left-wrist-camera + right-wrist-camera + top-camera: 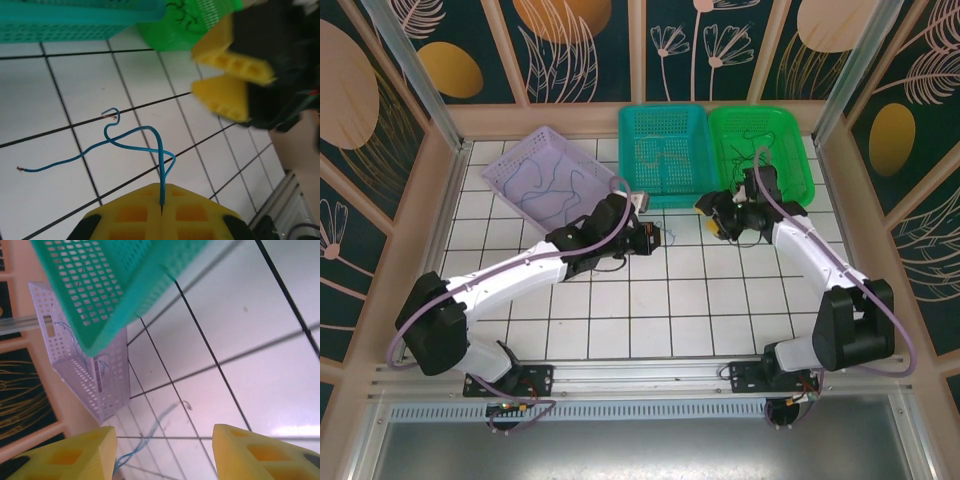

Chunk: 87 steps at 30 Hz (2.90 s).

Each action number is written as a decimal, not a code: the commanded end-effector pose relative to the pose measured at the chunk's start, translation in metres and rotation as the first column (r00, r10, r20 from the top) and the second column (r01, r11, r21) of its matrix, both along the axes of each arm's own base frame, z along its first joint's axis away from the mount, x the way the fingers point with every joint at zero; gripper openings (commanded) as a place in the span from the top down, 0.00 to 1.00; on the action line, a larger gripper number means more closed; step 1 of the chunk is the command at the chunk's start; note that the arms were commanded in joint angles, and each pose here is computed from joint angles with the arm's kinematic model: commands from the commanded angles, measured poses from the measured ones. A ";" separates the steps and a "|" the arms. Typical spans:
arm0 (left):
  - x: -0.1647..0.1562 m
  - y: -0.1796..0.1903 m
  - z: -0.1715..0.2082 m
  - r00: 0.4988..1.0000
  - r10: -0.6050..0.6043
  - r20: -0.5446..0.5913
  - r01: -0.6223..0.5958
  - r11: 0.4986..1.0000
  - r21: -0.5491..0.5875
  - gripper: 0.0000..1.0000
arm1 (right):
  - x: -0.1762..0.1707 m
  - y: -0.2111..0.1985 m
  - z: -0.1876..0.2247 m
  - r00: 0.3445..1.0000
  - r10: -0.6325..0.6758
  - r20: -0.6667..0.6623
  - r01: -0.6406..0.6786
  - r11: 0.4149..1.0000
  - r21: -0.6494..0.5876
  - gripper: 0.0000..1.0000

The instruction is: Untangle the cables

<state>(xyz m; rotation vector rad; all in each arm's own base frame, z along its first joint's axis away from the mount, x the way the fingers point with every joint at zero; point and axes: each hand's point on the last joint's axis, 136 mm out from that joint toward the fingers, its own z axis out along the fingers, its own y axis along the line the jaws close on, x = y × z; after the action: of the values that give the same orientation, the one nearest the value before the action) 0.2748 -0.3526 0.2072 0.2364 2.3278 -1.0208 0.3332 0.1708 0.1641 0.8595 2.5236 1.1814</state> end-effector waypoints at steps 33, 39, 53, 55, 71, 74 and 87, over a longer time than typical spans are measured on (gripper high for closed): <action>-0.007 0.007 0.043 0.991 0.001 0.137 0.018 0.990 -0.141 1.00 | 0.001 -0.003 0.007 0.909 -0.376 -0.182 0.409 0.889 0.206 1.00; -0.012 0.012 0.018 0.996 -0.012 0.093 0.020 0.996 -0.083 1.00 | 0.018 -0.025 0.034 0.906 -0.421 -0.039 0.420 0.885 0.201 1.00; 0.019 0.043 0.071 0.946 0.276 0.173 -0.231 0.942 -0.242 1.00 | 0.004 -0.030 0.012 0.896 -0.424 -0.136 0.437 0.895 0.093 1.00; 0.021 0.041 0.077 0.944 0.281 0.171 -0.229 0.935 -0.272 1.00 | -0.003 -0.026 0.002 0.890 -0.417 -0.182 0.438 0.895 0.089 1.00; 0.056 0.051 0.124 0.915 0.384 0.122 -0.271 0.811 -0.518 1.00 | -0.056 0.031 -0.037 0.876 -0.263 -0.405 0.335 0.935 0.118 1.00; 0.066 0.053 0.135 0.907 0.400 0.132 -0.267 0.788 -0.554 1.00 | -0.063 0.041 -0.041 0.860 -0.254 -0.442 0.346 0.927 0.141 1.00; 0.065 0.021 0.143 0.958 0.202 0.204 -0.064 0.843 -0.533 1.00 | -0.049 0.046 -0.005 0.924 -0.205 -0.323 0.270 0.948 0.169 0.70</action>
<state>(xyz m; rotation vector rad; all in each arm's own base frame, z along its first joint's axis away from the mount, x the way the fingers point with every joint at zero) 0.3457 -0.3266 0.3129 -0.1480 1.8266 -1.3609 0.2750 0.2318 0.1405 1.5776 2.4579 1.4192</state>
